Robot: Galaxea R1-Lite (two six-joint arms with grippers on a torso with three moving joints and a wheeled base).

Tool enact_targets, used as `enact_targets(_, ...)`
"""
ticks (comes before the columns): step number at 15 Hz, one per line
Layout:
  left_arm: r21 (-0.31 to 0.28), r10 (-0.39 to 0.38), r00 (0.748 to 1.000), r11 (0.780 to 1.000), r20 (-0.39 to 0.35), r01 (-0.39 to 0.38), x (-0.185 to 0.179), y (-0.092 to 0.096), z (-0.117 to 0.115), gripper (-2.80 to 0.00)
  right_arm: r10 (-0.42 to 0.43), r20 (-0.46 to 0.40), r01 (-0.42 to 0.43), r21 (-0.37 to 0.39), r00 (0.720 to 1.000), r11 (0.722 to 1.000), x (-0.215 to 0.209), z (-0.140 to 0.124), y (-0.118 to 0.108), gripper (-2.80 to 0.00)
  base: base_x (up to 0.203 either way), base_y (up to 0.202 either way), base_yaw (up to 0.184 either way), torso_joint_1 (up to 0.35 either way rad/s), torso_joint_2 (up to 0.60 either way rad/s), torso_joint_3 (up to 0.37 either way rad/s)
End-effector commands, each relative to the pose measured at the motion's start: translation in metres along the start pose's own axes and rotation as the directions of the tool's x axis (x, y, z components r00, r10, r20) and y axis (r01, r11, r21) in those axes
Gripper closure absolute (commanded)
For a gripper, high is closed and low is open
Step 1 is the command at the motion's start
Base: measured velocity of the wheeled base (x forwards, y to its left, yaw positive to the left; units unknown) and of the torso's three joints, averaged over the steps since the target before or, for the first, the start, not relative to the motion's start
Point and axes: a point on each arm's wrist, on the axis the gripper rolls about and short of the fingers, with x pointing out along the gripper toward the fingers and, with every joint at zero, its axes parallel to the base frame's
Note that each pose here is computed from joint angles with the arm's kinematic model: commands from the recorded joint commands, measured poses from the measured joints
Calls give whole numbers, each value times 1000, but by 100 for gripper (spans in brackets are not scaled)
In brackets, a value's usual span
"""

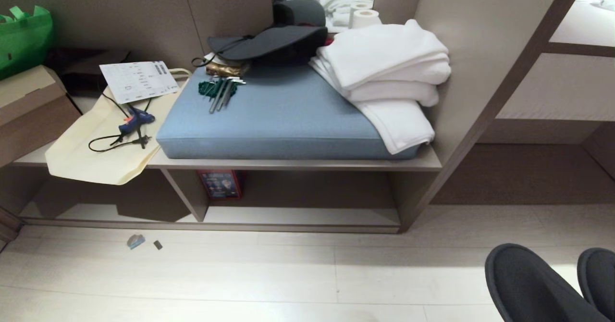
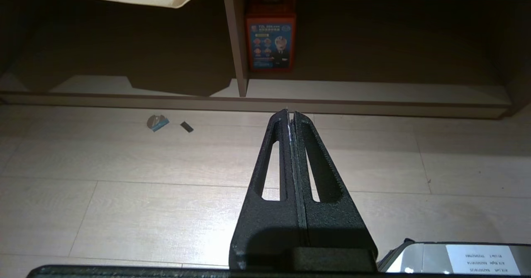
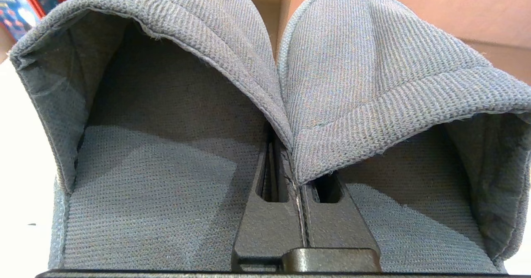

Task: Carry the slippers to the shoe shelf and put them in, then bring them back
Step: Place the slippers on the floor

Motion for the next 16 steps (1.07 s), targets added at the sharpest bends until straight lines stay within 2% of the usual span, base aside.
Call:
enact_targets(1, 0, 1, 1000, 1000, 0, -1, 0, 0, 0, 0, 0, -1, 0, 0, 1000, 1000, 0, 0, 0, 0, 0, 0, 0, 4, -5, 205)
enact_targets(16, -2, 1, 1000, 1000, 0, -1, 0, 0, 0, 0, 0, -1, 0, -7, 1000, 1000, 0, 0, 0, 0, 0, 0, 0, 3, 1, 204)
